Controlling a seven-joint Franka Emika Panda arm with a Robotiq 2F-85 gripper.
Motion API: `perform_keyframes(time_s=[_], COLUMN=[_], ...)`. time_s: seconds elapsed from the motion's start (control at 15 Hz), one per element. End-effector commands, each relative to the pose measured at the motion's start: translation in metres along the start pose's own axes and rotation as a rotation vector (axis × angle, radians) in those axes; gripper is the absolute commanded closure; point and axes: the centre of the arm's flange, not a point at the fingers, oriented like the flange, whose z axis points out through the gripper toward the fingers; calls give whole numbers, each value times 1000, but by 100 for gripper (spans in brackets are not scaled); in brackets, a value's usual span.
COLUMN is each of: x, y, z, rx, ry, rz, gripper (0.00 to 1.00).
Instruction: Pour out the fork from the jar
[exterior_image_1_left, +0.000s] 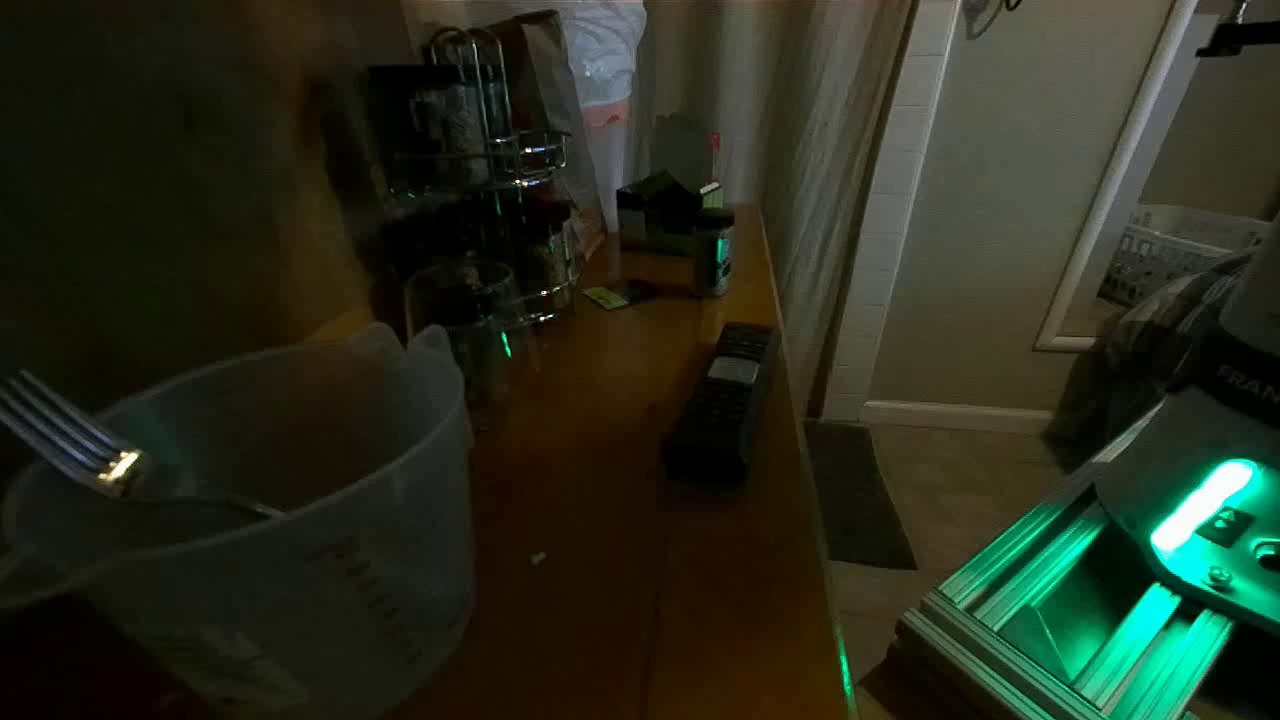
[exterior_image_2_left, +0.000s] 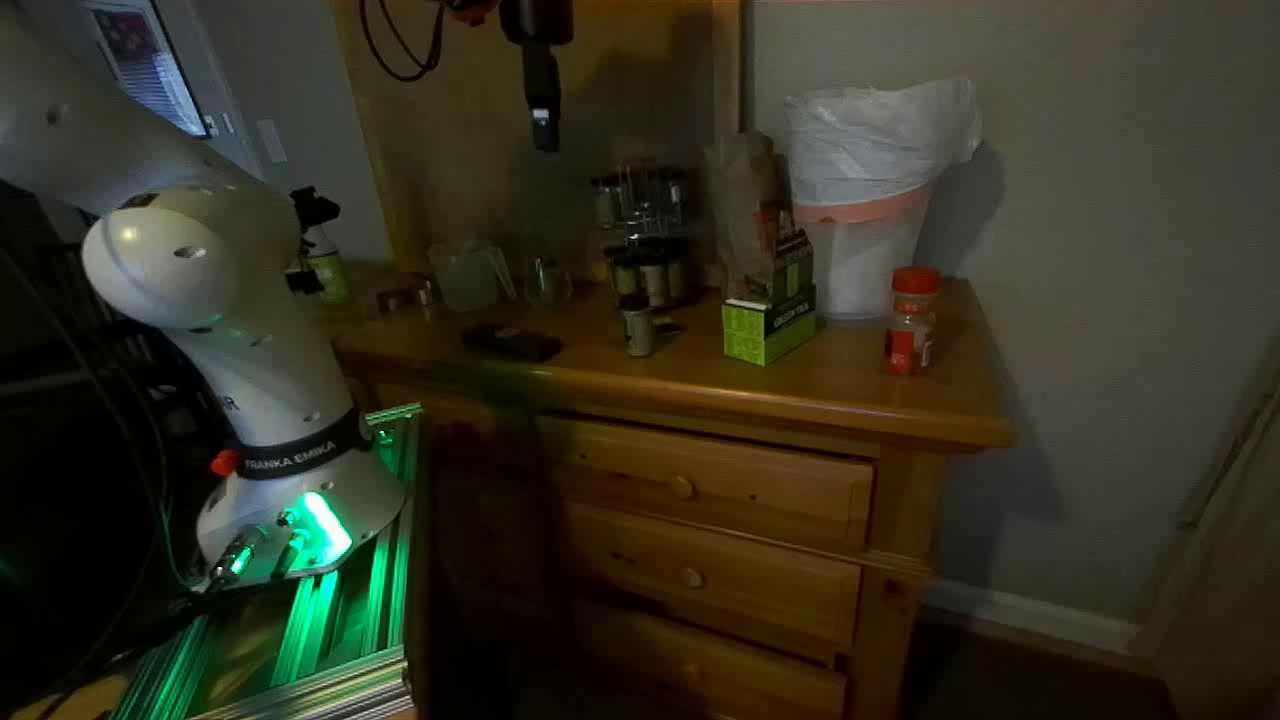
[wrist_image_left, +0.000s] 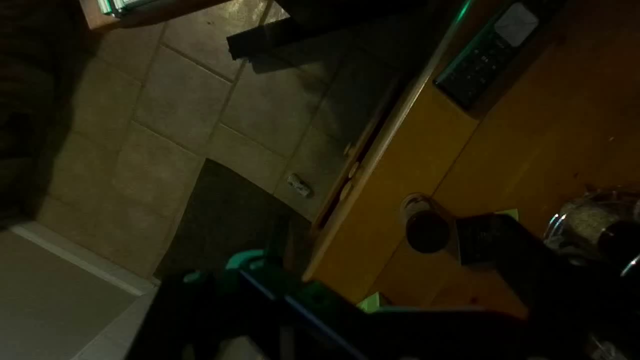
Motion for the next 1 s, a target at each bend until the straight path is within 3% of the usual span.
perform_keyframes(time_s=[0.0,0.27,0.4,0.6,0.93], x=[0,0,-5,-23,-79], y=[0,0,-21,-67,-145], z=[0,0,-4,-10,-5], rx=[0,0,27,102,203], ry=[0,0,41,108,133], rz=[0,0,-87,-243,-499], gripper=[0,0,0,0,0])
